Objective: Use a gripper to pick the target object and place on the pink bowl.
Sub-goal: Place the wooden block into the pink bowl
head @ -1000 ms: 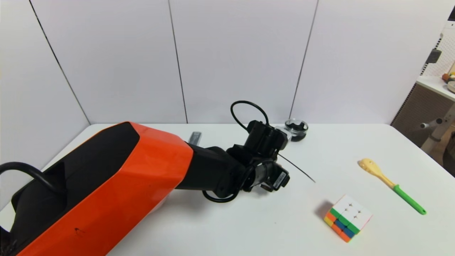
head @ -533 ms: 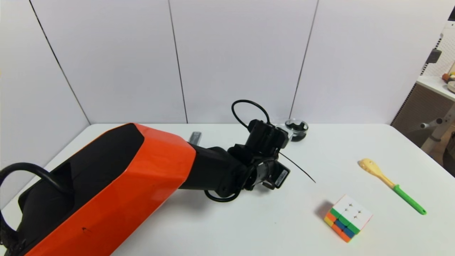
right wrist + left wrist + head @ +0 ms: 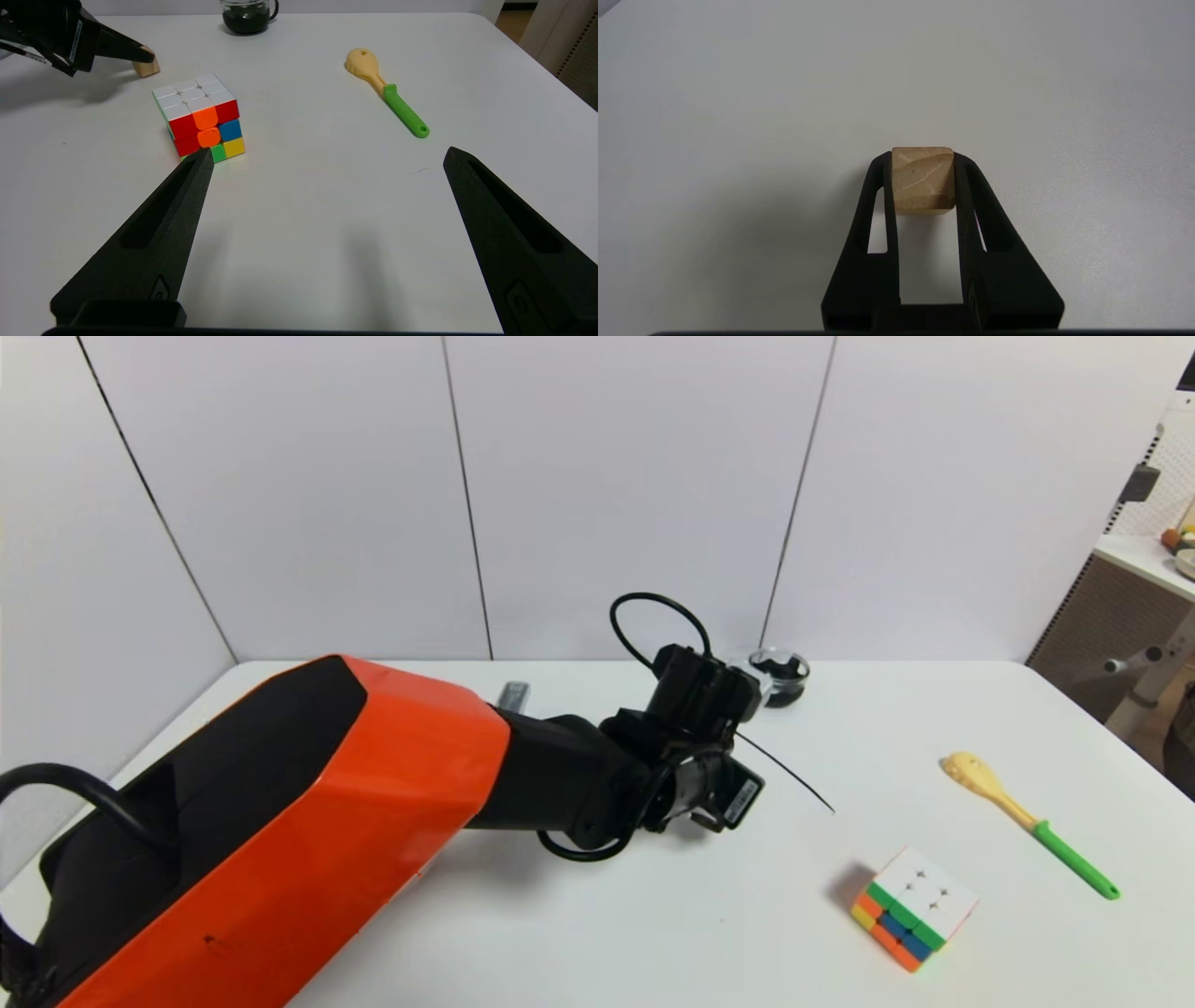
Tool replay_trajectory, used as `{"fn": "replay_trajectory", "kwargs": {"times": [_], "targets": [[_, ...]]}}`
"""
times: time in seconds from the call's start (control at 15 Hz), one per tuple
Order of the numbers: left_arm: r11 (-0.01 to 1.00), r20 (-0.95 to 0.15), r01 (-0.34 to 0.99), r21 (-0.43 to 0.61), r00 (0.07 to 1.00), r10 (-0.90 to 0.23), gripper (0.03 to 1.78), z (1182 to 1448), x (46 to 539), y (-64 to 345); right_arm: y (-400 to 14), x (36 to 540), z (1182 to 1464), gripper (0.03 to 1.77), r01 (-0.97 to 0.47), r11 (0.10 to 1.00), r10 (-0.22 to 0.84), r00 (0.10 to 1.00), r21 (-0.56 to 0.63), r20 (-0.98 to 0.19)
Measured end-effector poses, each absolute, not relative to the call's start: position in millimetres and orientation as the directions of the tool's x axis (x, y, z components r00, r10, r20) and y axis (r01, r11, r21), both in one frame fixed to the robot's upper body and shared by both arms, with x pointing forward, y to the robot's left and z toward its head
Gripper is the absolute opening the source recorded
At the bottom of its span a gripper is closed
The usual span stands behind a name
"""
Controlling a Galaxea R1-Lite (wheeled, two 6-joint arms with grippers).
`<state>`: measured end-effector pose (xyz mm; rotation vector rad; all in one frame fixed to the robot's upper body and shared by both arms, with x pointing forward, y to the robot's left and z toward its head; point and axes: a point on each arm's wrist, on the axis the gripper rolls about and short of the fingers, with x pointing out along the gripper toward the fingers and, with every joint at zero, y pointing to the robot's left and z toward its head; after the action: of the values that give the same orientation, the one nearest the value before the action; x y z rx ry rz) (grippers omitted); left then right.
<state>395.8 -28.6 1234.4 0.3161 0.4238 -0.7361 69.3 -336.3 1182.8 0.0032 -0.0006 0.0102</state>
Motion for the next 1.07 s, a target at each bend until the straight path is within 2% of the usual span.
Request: {"fn": "replay_trajectory", "kwargs": {"times": [0.27,0.47,0.8,1.07], "targets": [[0.697,-0.497,0.705,0.131,0.655,-0.569,0.37,1262,385,-16,-336,69,1183,1.70,-0.010,1.000,0.010,1.000,0.003,0.001],[0.701,-0.485,0.697,0.150,0.670,-0.562,0.37,1302,375,9,-336,69,1183,1.70,-0.010,1.000,0.010,1.000,0.003,0.001],[0.760,-0.462,0.608,0.228,0.755,-0.466,0.37,1359,367,99,-336,69,1183,1.70,-0.010,1.000,0.010,1.000,0.003,0.001],[0.839,-0.492,0.490,0.236,0.805,-0.332,0.37,1362,343,182,-336,69,1183,1.70,-0.010,1.000,0.010,1.000,0.003,0.001]]}}
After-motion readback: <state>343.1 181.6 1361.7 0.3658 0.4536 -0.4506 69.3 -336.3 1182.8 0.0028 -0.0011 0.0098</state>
